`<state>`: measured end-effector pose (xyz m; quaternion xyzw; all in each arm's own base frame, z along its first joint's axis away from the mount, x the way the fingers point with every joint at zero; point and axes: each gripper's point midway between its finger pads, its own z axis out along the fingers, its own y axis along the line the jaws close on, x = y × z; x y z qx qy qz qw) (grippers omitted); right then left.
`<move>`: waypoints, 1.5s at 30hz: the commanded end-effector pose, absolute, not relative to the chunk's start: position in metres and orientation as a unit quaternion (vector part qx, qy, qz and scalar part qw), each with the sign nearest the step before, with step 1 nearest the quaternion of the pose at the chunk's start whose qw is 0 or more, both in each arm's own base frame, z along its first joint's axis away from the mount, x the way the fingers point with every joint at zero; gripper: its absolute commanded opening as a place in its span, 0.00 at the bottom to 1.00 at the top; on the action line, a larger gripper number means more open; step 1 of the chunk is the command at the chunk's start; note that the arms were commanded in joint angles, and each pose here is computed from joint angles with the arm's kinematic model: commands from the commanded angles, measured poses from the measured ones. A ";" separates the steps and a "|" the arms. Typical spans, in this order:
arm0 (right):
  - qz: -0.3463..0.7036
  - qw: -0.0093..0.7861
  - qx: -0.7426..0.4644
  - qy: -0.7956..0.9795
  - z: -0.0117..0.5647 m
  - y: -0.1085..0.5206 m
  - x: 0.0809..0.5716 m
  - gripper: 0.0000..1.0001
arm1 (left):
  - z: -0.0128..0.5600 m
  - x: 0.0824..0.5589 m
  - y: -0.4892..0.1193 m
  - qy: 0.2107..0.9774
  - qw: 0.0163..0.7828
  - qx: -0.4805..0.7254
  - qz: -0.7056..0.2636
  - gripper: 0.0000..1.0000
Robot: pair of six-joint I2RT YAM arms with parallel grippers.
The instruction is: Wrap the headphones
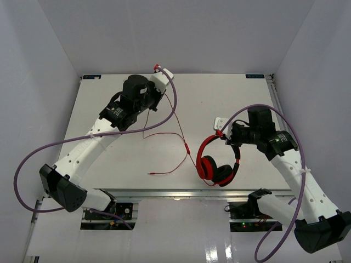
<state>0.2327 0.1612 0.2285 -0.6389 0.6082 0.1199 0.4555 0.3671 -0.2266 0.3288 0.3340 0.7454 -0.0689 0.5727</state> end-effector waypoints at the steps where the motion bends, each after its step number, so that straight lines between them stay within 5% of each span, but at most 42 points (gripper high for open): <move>1: 0.113 0.462 -0.616 0.628 0.230 0.161 0.244 0.11 | 0.398 0.345 -0.234 0.677 0.643 0.335 -0.130 0.00; 9: 0.089 0.437 -0.614 0.651 0.198 0.152 0.254 0.11 | 0.452 0.327 -0.229 0.630 0.689 0.327 -0.148 0.00; 25: 0.110 0.439 -0.630 0.632 0.195 0.161 0.237 0.11 | 0.441 0.371 -0.255 0.644 0.669 0.338 -0.152 0.00; 37: 0.229 0.479 -0.638 0.558 0.262 0.191 0.189 0.10 | 0.330 0.410 -0.225 0.722 0.591 0.316 -0.170 0.00; 45: 0.337 0.503 -0.515 0.607 0.329 0.216 0.201 0.08 | 0.276 0.366 -0.239 0.706 0.582 0.288 -0.282 0.00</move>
